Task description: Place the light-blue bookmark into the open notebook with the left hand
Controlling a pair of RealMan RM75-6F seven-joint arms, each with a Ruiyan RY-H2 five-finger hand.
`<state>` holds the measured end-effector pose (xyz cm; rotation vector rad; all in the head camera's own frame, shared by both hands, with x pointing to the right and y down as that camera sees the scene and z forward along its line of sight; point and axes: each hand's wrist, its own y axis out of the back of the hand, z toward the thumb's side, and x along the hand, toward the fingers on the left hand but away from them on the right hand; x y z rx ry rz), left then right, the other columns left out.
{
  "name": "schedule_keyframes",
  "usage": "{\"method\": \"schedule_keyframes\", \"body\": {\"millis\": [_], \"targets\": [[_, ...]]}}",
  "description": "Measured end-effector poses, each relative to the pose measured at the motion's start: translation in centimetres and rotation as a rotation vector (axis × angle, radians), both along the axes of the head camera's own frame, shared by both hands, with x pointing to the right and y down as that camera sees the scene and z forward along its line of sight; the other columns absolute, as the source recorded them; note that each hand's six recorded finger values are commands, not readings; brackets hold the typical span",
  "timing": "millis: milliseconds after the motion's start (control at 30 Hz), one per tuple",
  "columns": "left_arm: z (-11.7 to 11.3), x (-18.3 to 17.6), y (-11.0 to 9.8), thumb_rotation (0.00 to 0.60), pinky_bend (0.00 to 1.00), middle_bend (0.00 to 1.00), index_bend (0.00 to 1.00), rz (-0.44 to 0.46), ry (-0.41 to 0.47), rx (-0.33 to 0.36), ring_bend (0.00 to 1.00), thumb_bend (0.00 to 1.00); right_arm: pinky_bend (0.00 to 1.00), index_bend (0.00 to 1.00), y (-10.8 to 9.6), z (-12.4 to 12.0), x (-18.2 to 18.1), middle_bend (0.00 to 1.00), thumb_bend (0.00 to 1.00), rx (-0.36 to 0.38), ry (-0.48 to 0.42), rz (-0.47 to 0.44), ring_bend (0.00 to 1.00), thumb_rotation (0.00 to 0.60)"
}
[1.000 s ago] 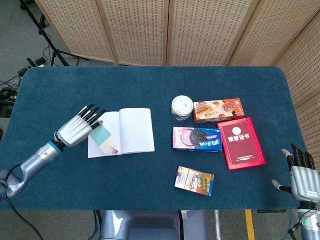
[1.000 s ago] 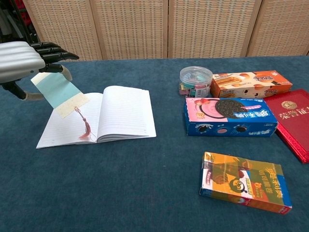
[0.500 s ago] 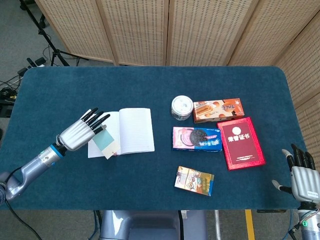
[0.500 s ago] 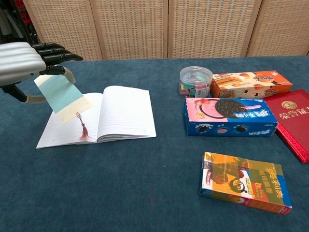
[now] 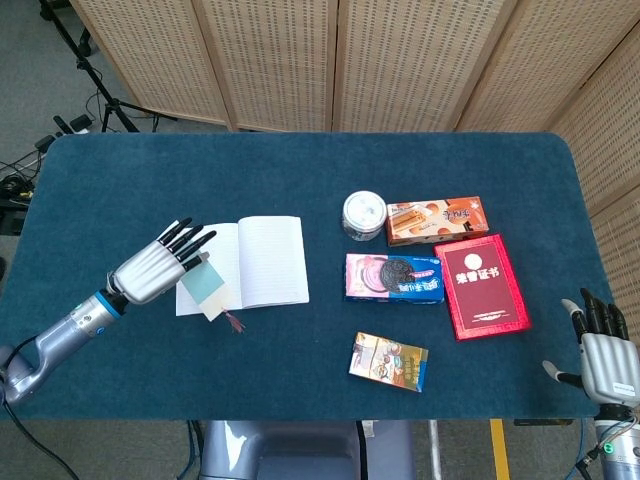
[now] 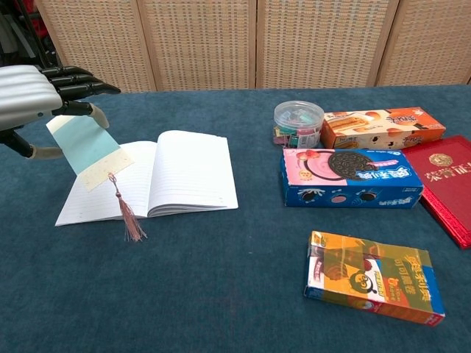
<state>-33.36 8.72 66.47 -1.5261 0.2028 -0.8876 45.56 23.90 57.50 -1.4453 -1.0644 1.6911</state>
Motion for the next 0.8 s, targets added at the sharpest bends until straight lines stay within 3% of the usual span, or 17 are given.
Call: {"method": "schedule_keyframes", "body": {"millis": [300, 800], "targets": [[1.6, -0.4, -1.3, 0.600, 0.00, 0.00, 0.38, -0.017, -0.076, -0.012, 0.00, 0.29, 0.00, 0.12, -0.1, 0.2, 0.1, 0.00, 0.10, -0.004, 0.003, 0.005, 0.00, 0.600], [3.0, 0.4, -2.0, 0.600, 0.00, 0.00, 0.39, 0.071, -0.127, 0.029, 0.00, 0.29, 0.00, 0.12, -0.3, 0.5, 0.6, 0.00, 0.10, -0.011, 0.015, 0.020, 0.00, 0.600]]}}
